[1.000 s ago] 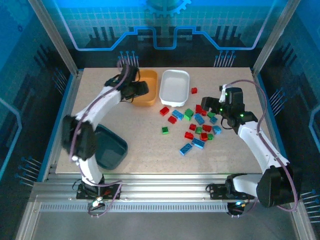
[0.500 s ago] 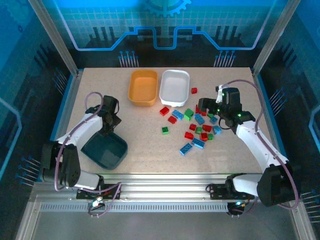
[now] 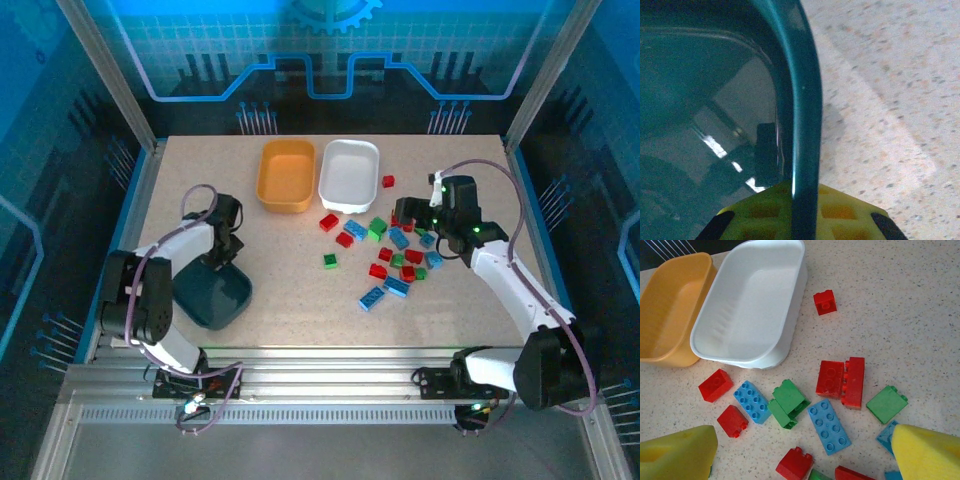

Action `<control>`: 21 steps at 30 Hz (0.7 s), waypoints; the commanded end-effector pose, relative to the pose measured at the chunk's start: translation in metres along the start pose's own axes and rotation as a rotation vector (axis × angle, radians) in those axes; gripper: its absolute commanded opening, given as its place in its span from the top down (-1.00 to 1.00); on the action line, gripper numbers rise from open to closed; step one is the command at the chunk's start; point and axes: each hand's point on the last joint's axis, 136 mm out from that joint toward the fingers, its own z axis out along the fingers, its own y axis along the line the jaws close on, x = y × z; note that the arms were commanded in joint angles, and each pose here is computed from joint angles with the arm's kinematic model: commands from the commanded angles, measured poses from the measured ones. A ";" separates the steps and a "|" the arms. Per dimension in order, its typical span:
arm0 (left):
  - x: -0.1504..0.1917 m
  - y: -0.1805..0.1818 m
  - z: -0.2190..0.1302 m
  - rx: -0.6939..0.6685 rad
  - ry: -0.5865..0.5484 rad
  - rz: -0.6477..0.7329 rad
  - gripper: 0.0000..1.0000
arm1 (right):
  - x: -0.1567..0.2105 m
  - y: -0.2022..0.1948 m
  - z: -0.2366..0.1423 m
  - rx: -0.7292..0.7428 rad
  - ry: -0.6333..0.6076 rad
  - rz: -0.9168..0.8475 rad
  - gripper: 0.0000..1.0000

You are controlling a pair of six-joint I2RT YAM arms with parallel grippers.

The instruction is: Sort the legos into containers by color

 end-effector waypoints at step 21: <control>-0.146 -0.198 0.018 0.161 -0.148 0.612 0.49 | 0.001 0.003 0.001 0.007 0.003 -0.034 -0.81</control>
